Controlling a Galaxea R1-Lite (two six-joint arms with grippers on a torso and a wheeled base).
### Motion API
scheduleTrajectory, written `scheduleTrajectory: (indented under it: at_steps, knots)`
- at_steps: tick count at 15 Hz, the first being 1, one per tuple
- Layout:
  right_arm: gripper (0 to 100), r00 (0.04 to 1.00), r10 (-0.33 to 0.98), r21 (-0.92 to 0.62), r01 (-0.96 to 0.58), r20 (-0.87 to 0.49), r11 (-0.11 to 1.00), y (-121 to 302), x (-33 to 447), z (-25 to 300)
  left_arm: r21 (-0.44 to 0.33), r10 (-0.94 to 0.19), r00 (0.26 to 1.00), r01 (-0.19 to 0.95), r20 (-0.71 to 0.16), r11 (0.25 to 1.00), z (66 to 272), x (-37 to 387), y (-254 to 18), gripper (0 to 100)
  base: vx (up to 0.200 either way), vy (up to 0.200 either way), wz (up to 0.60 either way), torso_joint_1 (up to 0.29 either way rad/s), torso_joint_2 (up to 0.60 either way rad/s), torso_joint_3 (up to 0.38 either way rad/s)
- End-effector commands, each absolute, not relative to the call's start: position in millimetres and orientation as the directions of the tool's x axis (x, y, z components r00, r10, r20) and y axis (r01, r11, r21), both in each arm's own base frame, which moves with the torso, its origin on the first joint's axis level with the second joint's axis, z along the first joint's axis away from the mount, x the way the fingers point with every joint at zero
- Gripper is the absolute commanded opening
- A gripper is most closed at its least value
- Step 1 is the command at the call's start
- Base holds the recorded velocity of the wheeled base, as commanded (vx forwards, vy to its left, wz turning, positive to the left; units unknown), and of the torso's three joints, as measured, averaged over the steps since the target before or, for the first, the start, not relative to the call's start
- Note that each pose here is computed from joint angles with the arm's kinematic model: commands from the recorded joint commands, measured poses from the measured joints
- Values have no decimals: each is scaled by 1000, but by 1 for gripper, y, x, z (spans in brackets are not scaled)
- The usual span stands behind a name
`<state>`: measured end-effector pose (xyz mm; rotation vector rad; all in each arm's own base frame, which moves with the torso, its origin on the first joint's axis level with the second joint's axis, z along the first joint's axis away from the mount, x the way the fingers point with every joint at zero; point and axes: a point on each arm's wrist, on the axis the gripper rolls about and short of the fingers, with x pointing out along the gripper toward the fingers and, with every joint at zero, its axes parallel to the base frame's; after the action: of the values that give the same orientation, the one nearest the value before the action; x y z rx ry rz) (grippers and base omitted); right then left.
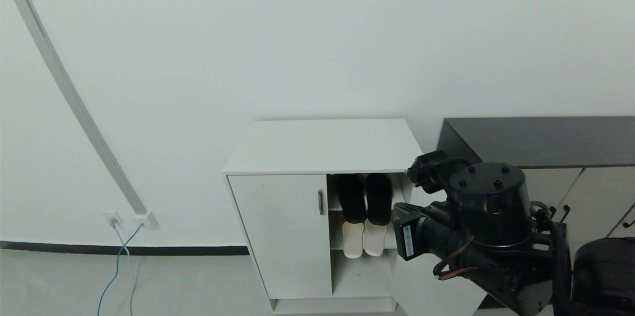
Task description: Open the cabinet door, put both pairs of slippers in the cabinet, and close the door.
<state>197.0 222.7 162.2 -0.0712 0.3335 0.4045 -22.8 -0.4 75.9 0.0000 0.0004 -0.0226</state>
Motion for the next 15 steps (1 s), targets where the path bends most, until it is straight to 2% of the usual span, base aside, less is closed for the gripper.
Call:
scheduleTrajectory:
  at_steps: [1,4,11,14,15]
  knots:
    - [0,866,373,-4,-397,-333,918,223,198,162,0,-23,1000,23,0,1000,76,-23,0,0,0,0,-600,7,-12,7]
    - [0,867,370,-5,-394,-334,919,222,198,161,0,-23,1000,23,0,1000,76,-23,0,0,0,0,-600,-1,-1,1]
    - [0,867,365,-7,-390,-339,921,220,199,160,0,-23,1000,23,0,1000,76,-23,0,0,0,0,0,0,0,0]
    - [0,869,357,-17,-386,-343,922,218,201,159,0,-23,1000,23,0,1000,76,-23,0,0,-200,0,0,-4,-3,1]
    - [0,869,355,-22,-385,-345,922,218,201,158,0,-23,1000,23,0,1000,76,-23,0,0,0,0,0,0,0,0]
